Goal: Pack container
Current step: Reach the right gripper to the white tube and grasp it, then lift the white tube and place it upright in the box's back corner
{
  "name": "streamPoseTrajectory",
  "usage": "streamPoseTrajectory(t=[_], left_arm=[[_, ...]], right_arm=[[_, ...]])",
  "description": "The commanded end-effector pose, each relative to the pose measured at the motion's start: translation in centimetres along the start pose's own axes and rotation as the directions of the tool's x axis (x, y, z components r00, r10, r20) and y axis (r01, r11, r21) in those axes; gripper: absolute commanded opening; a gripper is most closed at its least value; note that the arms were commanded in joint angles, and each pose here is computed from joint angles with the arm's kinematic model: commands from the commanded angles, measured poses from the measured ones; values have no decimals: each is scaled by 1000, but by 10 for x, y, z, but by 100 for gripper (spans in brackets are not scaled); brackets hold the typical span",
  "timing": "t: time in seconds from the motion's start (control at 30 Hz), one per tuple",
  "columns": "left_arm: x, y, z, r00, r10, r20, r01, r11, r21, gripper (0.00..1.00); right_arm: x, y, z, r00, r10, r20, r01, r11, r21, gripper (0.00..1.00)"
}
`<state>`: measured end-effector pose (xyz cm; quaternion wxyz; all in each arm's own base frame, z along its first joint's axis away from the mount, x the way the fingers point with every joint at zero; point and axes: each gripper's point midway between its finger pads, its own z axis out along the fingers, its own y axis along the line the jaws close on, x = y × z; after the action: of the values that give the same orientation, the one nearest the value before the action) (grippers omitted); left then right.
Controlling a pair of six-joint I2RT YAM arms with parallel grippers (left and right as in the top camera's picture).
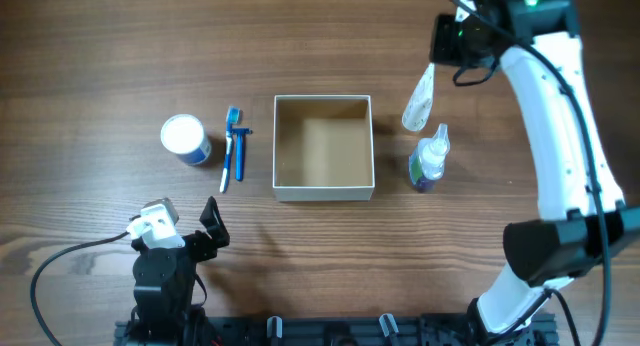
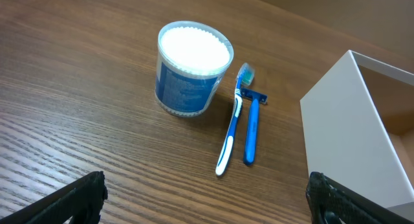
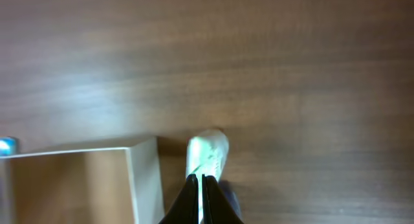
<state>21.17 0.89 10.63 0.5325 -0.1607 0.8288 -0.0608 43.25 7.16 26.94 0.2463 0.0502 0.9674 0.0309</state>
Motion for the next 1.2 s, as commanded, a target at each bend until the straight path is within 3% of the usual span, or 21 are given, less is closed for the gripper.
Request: streamPoseTrajectory(t=[0.0, 0.2, 0.23, 0.3, 0.33, 0.4, 0.57, 0.7, 0.77, 0.97, 1.17], left_arm=[[-1, 0, 0, 1000, -9, 6, 9, 1000, 1, 100], [-1, 0, 0, 1000, -9, 7, 9, 1000, 1, 100], [-1, 0, 0, 1000, -9, 7, 9, 1000, 1, 100], [-1, 0, 0, 1000, -9, 6, 9, 1000, 1, 100], [-1, 0, 0, 1000, -9, 6, 9, 1000, 1, 100], [-1, 0, 0, 1000, -9, 6, 9, 1000, 1, 100], [-1, 0, 0, 1000, -9, 7, 9, 1000, 1, 100], [-1, 0, 0, 1000, -9, 7, 9, 1000, 1, 100], [-1, 0, 0, 1000, -9, 6, 9, 1000, 1, 100], [-1, 0, 0, 1000, -9, 7, 9, 1000, 1, 100], [-1, 0, 0, 1000, -9, 6, 9, 1000, 1, 100]], right_arm=[[-22, 9, -73, 982, -45, 184, 51, 998, -28, 4], [-14, 7, -82, 984, -44, 171, 50, 998, -25, 4], [-11, 6, -76, 988, -42, 148, 45, 999, -20, 14], [-2, 5, -55, 996, -32, 87, 33, 999, -5, 57], [2, 5, -42, 998, -28, 54, 28, 1000, 1, 66], [10, 5, -16, 1000, -20, -12, 20, 1000, 13, 78], [37, 0, 46, 984, 23, -174, -11, 998, 69, 89], [49, 0, 77, 968, 36, -247, -14, 996, 90, 81], [53, 3, 88, 962, 36, -272, -15, 997, 80, 71], [59, 2, 99, 952, 58, -302, -30, 995, 97, 6], [45, -6, 72, 973, 54, -222, -27, 992, 123, 4]])
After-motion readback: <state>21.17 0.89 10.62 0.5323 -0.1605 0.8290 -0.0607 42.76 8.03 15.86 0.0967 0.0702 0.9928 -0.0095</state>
